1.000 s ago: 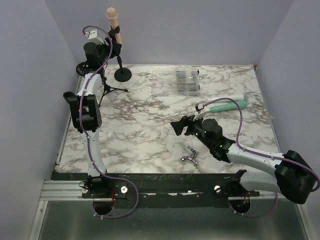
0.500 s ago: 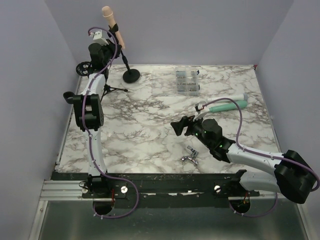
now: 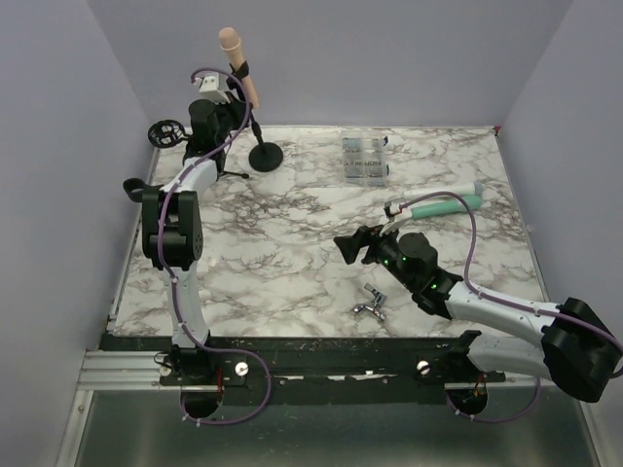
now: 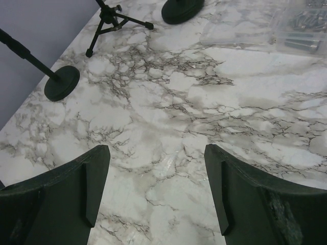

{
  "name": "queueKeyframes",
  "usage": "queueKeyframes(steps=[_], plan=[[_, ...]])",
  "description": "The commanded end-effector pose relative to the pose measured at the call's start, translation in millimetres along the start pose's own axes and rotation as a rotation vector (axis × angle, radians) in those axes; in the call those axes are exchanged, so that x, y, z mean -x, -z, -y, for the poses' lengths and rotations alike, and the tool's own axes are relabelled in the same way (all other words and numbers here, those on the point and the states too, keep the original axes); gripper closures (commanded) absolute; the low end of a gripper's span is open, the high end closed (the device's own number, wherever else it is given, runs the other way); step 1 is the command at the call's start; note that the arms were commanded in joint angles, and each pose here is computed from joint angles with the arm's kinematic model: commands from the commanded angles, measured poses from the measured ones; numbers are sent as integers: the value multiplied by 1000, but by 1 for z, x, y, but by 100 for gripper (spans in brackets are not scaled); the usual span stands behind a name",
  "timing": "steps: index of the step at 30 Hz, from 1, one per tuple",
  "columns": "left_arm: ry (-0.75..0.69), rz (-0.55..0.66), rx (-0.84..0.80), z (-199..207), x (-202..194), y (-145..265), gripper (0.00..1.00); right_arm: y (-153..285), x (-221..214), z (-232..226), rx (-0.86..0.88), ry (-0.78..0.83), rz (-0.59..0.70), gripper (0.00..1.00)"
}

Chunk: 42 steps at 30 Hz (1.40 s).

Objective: Remove the microphone from the stand

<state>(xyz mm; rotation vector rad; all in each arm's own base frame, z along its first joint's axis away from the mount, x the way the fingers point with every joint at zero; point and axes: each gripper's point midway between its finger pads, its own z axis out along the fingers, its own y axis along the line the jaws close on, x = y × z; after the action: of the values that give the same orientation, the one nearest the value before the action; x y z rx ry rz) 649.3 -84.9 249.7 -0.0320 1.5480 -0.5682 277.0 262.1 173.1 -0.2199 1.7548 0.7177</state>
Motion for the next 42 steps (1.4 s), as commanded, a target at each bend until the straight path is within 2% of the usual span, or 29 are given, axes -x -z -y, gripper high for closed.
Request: queueKeyframes(steps=[1, 3, 8, 15, 20, 27, 33, 38, 39, 42], plan=[[-17, -5, 13, 47, 6, 38, 100, 4, 6, 4, -19, 6, 24, 18], [-29, -8, 71, 51, 1, 62, 100, 3, 7, 5, -26, 7, 22, 18], [-30, -26, 80, 79, -16, 116, 100, 4, 13, 3, -30, -6, 25, 18], [38, -94, 20, 121, -59, 189, 100, 6, 17, 1, -33, -39, 23, 18], [120, -151, -35, 147, -74, 236, 100, 5, 21, 0, -53, -88, 18, 18], [2, -196, -79, 177, -97, 291, 100, 17, 29, 4, -81, -202, 56, 17], [-36, -213, -75, 178, -112, 316, 100, 28, 24, -9, -5, -219, 23, 17], [-33, -243, -94, 182, -120, 321, 100, 30, 26, -21, 43, -202, -14, 18], [-29, -251, -95, 184, -119, 320, 99, 30, 26, -22, 47, -201, -20, 18], [-19, -269, -109, 189, -118, 317, 84, 30, 23, -25, 59, -209, -44, 18]])
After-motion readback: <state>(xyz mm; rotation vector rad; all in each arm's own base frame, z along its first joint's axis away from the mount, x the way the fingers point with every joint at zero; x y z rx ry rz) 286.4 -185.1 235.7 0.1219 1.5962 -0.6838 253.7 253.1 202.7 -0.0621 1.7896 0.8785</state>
